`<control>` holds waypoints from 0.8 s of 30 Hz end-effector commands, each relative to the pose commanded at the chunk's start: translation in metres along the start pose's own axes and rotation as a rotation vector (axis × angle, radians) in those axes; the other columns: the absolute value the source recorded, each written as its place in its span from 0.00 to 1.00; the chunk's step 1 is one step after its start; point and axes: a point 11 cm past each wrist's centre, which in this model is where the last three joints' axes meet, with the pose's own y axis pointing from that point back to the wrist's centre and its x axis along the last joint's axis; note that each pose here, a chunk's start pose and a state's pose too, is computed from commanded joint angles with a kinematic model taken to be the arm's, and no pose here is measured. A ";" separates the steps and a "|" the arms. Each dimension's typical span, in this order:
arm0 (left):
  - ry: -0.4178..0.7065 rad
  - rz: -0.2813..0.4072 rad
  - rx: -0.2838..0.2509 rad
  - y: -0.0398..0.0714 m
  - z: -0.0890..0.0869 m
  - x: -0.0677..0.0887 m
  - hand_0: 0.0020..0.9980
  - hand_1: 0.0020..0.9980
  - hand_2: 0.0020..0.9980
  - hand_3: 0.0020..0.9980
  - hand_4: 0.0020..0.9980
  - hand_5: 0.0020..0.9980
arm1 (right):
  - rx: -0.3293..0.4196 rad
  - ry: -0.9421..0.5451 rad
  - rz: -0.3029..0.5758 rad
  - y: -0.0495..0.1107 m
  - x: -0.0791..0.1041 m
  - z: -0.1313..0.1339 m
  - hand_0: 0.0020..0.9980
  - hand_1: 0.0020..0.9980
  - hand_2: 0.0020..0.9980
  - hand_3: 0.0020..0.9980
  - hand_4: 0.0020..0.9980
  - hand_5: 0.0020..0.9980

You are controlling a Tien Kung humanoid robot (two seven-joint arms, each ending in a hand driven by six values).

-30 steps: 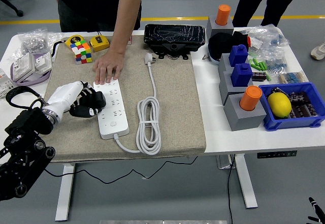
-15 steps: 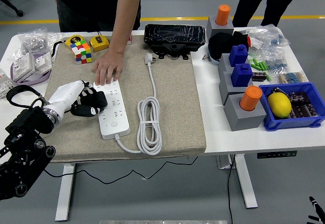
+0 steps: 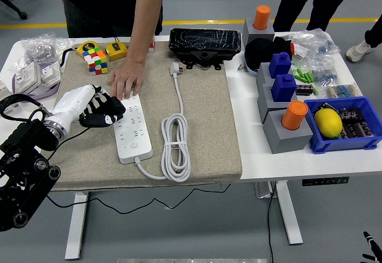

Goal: Pick up the plug,place it near the board,insert it into the board,press the button

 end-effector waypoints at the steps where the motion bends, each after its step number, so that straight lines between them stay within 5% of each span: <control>1: 0.001 0.004 0.000 0.000 0.000 0.001 0.25 0.29 0.31 0.38 0.83 0.29 | 0.000 0.000 0.000 0.000 0.000 0.000 0.81 0.76 0.74 0.78 1.00 1.00; 6: 0.002 0.021 0.007 0.001 -0.005 0.007 0.25 0.29 0.31 0.38 0.84 0.29 | -0.002 0.001 -0.001 0.000 -0.001 0.001 0.81 0.76 0.74 0.78 1.00 1.00; 16: 0.000 0.023 0.121 0.007 -0.051 0.012 0.28 0.31 0.33 0.40 0.84 0.28 | -0.006 -0.001 -0.002 0.000 -0.001 0.003 0.81 0.76 0.73 0.78 1.00 1.00; 17: 0.001 0.020 0.136 0.008 -0.056 0.012 0.32 0.38 0.41 0.44 0.84 0.27 | -0.006 0.000 -0.002 0.000 -0.001 0.003 0.81 0.76 0.73 0.78 1.00 1.00; 24: -0.020 -0.019 0.186 0.016 -0.075 0.009 0.35 0.45 0.45 0.47 0.85 0.23 | -0.003 -0.003 -0.001 0.000 -0.001 0.001 0.81 0.76 0.73 0.78 1.00 1.00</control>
